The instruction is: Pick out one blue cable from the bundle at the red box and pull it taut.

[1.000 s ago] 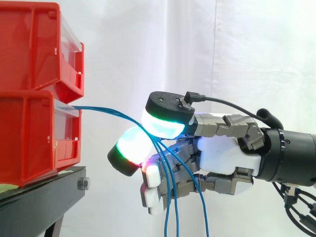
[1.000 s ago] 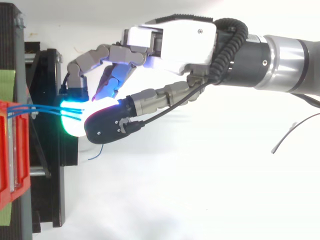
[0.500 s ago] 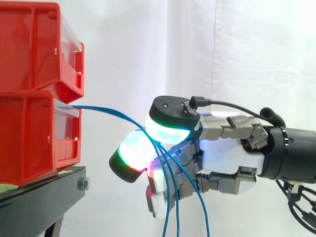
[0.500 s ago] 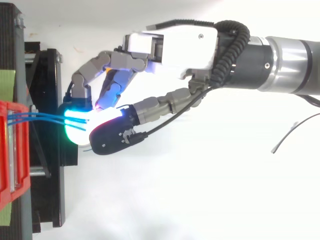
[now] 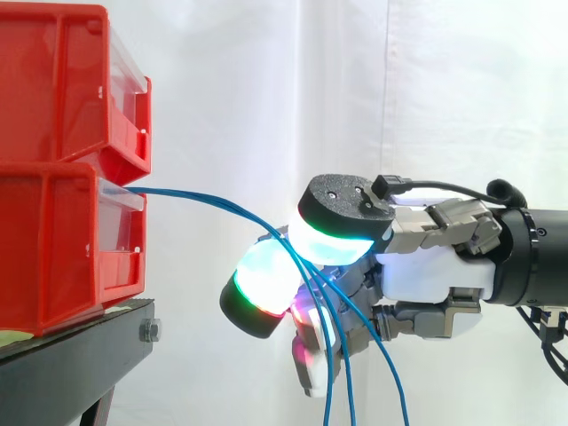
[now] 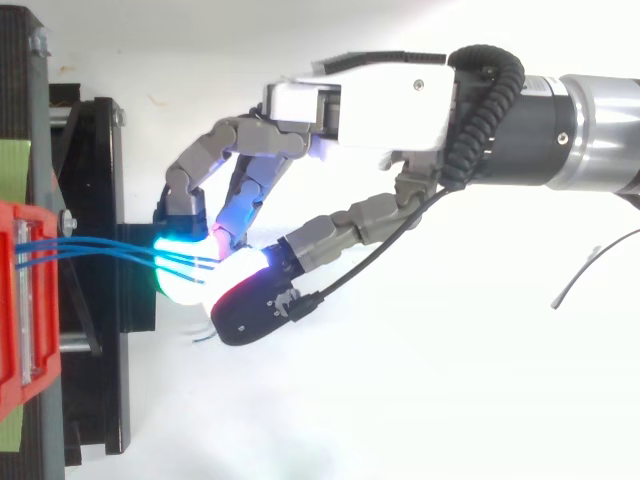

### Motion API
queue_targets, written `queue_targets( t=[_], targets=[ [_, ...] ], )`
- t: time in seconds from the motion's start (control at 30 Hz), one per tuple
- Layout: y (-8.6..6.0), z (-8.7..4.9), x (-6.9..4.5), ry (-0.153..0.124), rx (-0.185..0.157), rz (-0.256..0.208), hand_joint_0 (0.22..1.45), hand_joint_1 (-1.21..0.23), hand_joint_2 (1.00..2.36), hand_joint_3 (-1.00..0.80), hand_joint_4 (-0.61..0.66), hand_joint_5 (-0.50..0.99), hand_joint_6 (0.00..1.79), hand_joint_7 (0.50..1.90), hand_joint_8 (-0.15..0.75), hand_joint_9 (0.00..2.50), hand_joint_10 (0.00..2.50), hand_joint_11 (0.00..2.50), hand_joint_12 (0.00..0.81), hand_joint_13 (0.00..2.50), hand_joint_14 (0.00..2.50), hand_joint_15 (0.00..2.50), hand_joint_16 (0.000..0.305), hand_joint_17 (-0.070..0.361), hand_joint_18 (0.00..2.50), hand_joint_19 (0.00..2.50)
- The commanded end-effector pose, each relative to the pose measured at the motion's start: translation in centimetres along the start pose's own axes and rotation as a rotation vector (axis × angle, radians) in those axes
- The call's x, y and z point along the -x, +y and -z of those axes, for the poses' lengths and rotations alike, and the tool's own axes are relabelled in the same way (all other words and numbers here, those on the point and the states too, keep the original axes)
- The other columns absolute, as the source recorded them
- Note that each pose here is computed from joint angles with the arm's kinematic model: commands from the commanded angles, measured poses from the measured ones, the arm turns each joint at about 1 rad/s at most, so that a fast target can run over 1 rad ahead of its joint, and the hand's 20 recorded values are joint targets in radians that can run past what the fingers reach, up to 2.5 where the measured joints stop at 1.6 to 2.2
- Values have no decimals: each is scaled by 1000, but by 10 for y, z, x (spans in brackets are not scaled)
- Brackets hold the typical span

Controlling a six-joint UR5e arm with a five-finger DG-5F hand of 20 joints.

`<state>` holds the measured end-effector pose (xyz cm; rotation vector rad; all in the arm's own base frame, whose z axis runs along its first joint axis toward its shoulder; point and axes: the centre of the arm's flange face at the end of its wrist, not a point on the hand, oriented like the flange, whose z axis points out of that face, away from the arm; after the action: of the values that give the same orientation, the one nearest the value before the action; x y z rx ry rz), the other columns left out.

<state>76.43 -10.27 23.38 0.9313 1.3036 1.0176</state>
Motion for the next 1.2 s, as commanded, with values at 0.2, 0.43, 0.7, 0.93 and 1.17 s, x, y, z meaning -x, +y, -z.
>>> queue_targets(
  t=[0.2, 0.43, 0.7, 0.93, 1.17],
  targets=[
    [-2, 3, -1, -5, -34, -14, 671, -760, 1000, -500, 173, -208, 890, 762, 332, 1115, 23, 788, 377, 1036, 26, 638, 53, 119, 799, 604],
    [2, 1, 0, -5, -32, -23, 632, -732, 1000, -500, 182, -190, 898, 809, 338, 1206, 25, 818, 379, 1076, 26, 643, 52, 117, 822, 621],
    [14, -5, 3, 2, -32, -37, 597, -593, 1000, -500, 190, -180, 883, 831, 341, 1247, 26, 827, 387, 1102, 24, 662, 52, 118, 829, 645],
    [13, -5, 4, 14, -22, -40, 595, -492, 1003, -468, 169, -172, 865, 865, 349, 1275, 25, 822, 391, 1105, 26, 653, 53, 118, 824, 664],
    [12, -3, 8, 40, -14, -51, 591, -580, 1024, -226, 148, -164, 887, 909, 353, 1270, 25, 823, 395, 1097, 25, 660, 54, 121, 816, 676]
  ],
)
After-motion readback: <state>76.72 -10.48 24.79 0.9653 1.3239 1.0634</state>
